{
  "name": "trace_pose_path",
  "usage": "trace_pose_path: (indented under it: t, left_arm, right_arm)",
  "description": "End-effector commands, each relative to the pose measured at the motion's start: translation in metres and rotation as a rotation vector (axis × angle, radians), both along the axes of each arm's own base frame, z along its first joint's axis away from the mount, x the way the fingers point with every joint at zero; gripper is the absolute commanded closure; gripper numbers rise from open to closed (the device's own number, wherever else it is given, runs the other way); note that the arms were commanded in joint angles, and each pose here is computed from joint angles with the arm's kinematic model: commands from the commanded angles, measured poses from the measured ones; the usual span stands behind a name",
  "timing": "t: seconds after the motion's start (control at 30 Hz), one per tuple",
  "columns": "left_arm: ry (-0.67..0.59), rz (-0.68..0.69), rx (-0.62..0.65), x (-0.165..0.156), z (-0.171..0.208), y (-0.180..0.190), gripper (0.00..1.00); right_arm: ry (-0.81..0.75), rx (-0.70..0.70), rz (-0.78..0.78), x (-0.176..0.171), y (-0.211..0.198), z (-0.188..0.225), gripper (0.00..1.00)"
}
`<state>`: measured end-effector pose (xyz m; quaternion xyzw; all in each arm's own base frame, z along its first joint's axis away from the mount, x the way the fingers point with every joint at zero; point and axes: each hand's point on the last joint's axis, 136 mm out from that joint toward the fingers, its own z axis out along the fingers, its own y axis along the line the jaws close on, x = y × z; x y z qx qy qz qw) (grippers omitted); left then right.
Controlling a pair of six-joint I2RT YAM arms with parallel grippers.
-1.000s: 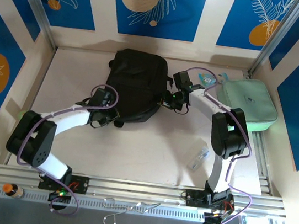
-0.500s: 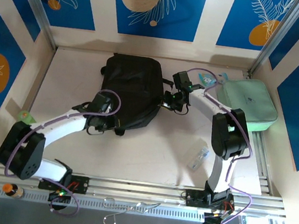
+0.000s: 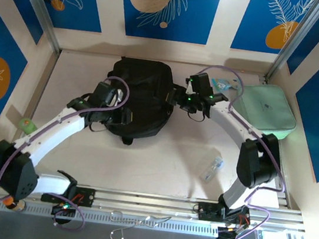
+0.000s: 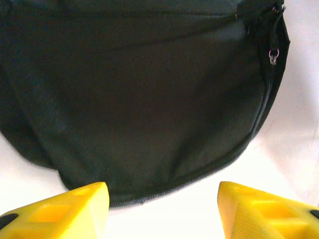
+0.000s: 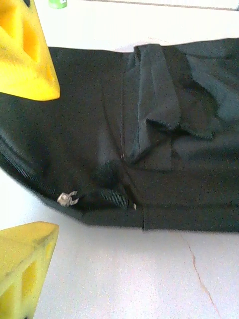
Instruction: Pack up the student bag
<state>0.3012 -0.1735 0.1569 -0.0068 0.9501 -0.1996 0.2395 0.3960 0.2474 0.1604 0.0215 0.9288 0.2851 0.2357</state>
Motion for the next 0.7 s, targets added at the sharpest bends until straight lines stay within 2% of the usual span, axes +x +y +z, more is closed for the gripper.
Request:
trace_pose_path:
  t: [0.0, 0.17, 0.3, 0.5, 0.67]
  left_arm:
    - [-0.037, -0.014, -0.053, 0.033, -0.004, -0.022, 0.42]
    - [0.056, 0.046, -0.037, 0.058, -0.040, -0.033, 0.47]
    - [0.120, 0.072, -0.001, 0.057, -0.073, -0.029, 0.49]
    - [0.187, 0.087, 0.005, 0.028, -0.114, -0.022, 0.51]
    - [0.222, 0.106, 0.001, -0.004, -0.131, -0.017, 0.52]
  right_arm:
    - [0.054, 0.065, 0.071, -0.003, 0.037, -0.007, 0.37]
    - [0.122, 0.065, 0.099, 0.005, 0.066, -0.036, 0.41]
    - [0.161, 0.021, 0.085, 0.010, 0.072, -0.060, 0.41]
    - [0.237, -0.039, 0.075, -0.006, 0.061, -0.094, 0.45]
    - [0.285, -0.061, 0.084, -0.033, 0.047, -0.109, 0.49]
